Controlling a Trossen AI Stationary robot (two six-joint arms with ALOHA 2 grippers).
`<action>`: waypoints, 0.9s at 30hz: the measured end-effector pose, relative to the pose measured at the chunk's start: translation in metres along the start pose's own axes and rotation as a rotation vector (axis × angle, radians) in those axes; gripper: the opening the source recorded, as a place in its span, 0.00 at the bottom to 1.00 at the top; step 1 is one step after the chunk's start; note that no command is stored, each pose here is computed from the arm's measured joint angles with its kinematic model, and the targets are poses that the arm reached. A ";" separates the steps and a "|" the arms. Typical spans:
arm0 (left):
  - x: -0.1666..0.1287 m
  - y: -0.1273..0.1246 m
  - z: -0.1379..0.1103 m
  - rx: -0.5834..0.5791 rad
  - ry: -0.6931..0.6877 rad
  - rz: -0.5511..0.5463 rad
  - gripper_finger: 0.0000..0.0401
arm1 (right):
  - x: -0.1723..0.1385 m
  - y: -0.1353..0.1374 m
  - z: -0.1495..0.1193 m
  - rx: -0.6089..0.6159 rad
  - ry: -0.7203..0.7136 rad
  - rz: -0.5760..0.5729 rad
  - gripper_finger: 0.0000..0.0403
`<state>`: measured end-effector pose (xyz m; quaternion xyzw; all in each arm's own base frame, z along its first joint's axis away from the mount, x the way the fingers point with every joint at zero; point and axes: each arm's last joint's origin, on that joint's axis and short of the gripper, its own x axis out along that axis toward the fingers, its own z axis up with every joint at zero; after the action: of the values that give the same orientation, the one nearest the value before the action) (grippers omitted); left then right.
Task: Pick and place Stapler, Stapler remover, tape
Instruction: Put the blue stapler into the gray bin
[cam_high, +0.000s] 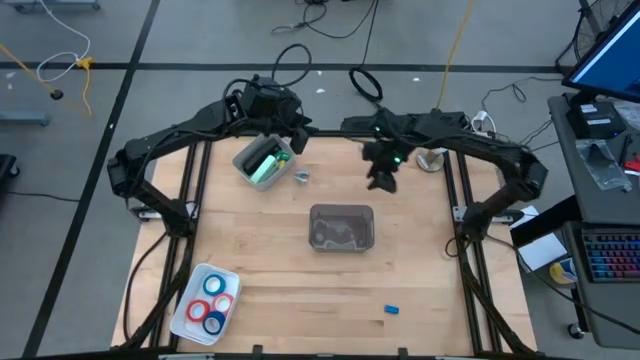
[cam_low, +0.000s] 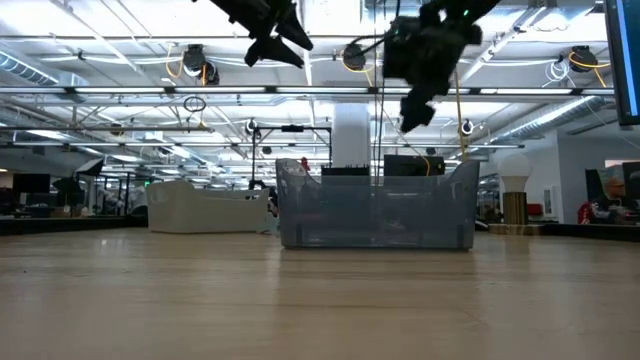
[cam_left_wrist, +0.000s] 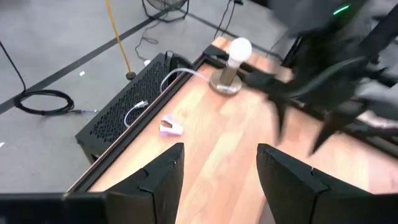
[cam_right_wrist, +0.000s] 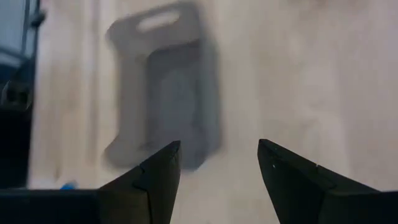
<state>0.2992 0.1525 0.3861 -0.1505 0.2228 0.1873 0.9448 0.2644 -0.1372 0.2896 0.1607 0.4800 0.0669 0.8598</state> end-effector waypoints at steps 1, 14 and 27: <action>0.000 0.000 -0.001 0.008 0.009 0.000 0.50 | -0.004 0.009 -0.003 -0.005 0.022 0.010 0.52; 0.002 -0.022 -0.011 0.076 0.083 -0.050 0.50 | -0.032 0.123 -0.040 0.006 0.189 -0.043 0.52; -0.003 -0.111 -0.028 0.110 0.018 -0.084 0.50 | 0.012 0.187 -0.112 -0.065 0.148 0.053 0.52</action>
<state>0.3332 0.0428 0.3859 -0.1093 0.2349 0.1334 0.9566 0.1828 0.0653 0.2893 0.1399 0.5355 0.1168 0.8246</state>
